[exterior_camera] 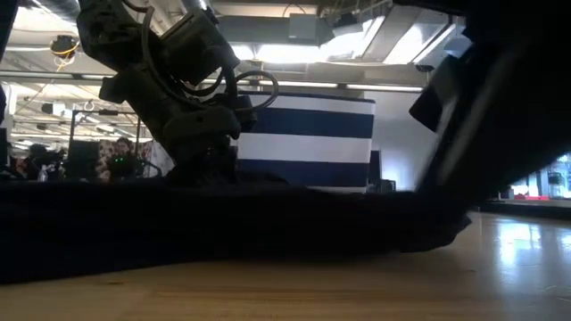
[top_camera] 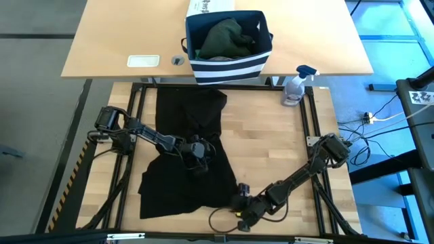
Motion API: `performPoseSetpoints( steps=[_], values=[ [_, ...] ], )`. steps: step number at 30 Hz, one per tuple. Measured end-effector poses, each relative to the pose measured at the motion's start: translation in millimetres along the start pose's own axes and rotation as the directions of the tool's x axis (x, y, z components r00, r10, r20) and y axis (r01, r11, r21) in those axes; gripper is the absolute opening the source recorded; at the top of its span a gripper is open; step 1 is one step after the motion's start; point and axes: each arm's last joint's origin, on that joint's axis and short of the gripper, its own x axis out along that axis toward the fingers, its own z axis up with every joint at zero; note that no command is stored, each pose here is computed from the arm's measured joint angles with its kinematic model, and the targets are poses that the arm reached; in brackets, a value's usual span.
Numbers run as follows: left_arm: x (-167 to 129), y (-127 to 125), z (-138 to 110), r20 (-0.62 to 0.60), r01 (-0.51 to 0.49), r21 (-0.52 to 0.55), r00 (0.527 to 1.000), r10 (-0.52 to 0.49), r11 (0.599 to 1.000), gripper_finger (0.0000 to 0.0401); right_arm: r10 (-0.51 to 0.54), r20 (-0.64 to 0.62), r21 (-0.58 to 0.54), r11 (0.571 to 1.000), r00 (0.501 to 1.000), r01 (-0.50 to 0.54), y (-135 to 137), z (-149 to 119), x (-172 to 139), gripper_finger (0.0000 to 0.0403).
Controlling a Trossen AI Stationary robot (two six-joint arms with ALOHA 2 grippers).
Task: Fold Laundry from Bin
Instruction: Fold the black shirt
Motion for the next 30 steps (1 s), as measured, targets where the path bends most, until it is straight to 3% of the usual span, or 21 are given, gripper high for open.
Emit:
performPoseSetpoints(
  steps=[7,11,19,24,30],
  values=[
    [0,-1,2,-0.013,0.045,-0.005,0.999,-0.045,0.999,0.0080,0.009,-0.004,-0.002,1.000,1.000,-0.009,0,3,-6,0.0201],
    [-7,-2,7,-0.027,0.112,-0.012,0.993,-0.112,0.994,0.0080,-0.075,0.021,-0.012,0.997,0.997,0.075,-4,8,-21,0.0233],
    [-45,-13,25,0.074,0.177,0.027,0.981,-0.178,0.984,0.0080,-0.271,0.070,-0.029,0.962,0.960,0.273,-19,17,-44,0.0228],
    [-75,-26,28,0.109,0.227,0.059,0.966,-0.233,0.972,0.0080,-0.290,0.047,-0.005,0.957,0.956,0.291,-36,27,-37,0.0221],
    [-97,-50,10,0.063,0.256,0.068,0.964,-0.260,0.964,0.0080,-0.311,-0.024,-0.042,0.950,0.950,0.310,-52,30,-30,0.0220]
  ],
)
